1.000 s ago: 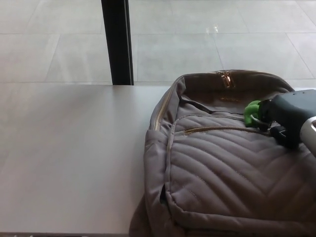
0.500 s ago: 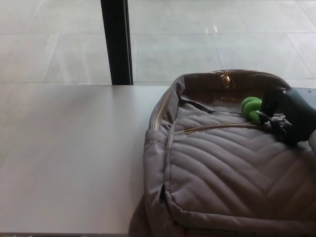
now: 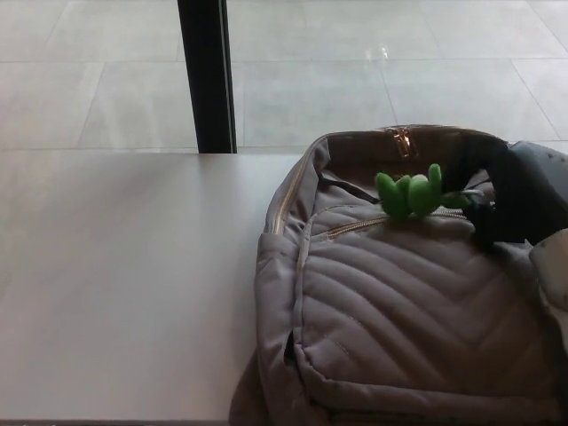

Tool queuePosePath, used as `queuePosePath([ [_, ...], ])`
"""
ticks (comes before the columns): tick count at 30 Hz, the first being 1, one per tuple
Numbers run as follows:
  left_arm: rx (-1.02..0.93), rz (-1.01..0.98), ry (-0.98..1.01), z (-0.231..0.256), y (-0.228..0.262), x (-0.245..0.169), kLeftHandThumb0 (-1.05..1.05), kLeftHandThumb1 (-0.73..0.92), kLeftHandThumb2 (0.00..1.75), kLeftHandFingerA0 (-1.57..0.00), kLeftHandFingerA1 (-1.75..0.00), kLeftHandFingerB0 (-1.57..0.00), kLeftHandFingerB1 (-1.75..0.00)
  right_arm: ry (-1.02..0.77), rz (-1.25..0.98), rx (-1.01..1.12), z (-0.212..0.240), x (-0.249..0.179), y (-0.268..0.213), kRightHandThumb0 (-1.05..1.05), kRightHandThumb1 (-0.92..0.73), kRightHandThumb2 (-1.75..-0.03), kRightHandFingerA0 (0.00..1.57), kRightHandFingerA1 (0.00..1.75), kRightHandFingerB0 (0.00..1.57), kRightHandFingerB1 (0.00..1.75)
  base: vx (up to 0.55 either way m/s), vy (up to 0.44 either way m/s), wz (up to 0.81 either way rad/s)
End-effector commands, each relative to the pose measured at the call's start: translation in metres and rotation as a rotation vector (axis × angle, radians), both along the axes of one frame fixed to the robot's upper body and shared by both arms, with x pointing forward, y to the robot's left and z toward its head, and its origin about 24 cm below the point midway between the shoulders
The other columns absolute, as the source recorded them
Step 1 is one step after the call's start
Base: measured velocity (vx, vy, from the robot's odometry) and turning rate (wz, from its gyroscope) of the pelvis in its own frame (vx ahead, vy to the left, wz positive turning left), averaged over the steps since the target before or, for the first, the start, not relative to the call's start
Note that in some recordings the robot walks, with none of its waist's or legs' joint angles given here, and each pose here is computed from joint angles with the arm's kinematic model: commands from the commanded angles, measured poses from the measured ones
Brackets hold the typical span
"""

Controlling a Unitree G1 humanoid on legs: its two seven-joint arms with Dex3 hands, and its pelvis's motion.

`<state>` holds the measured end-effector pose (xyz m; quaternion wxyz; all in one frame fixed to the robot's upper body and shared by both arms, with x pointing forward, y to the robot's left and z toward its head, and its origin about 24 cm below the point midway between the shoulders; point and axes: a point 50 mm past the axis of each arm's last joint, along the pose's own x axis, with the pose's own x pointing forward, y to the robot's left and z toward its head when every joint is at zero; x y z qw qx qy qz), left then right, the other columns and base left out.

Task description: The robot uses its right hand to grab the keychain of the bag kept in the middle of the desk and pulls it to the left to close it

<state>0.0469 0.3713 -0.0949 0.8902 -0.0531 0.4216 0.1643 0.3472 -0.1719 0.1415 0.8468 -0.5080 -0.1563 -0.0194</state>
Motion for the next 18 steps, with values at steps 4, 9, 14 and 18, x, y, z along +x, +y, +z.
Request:
queuePosePath([
  [4,0.001,0.018,-0.020,0.003,0.003,-0.001,-0.98,0.92,0.77,-0.46,-0.68,-0.36,-0.50,-0.038,0.154,-0.005,0.010,0.002,0.042,-0.16,-0.59,-1.02,0.87,1.75,0.67,1.62,0.00,0.000,0.00],
  [9,0.003,0.010,-0.025,0.002,0.002,0.003,-0.99,0.92,0.77,-0.52,-0.72,-0.37,-0.50,-0.021,0.206,-0.027,0.009,0.002,0.060,-0.19,-0.56,-1.09,0.93,1.75,0.71,1.65,0.00,0.000,0.00],
  [14,0.015,0.007,-0.020,0.002,0.001,0.007,-0.97,0.92,0.82,-0.50,-0.68,-0.40,-0.50,0.003,0.216,-0.036,0.007,0.002,0.073,-0.17,-0.57,-1.05,0.90,1.75,0.70,1.66,0.00,0.000,0.00],
  [18,0.001,0.013,-0.041,0.002,0.001,0.009,-0.97,0.92,0.82,-0.48,-0.69,-0.37,-0.51,-0.008,0.224,-0.051,0.007,0.002,0.084,-0.16,-0.55,-1.06,0.90,1.75,0.73,1.61,0.00,0.000,0.00],
])
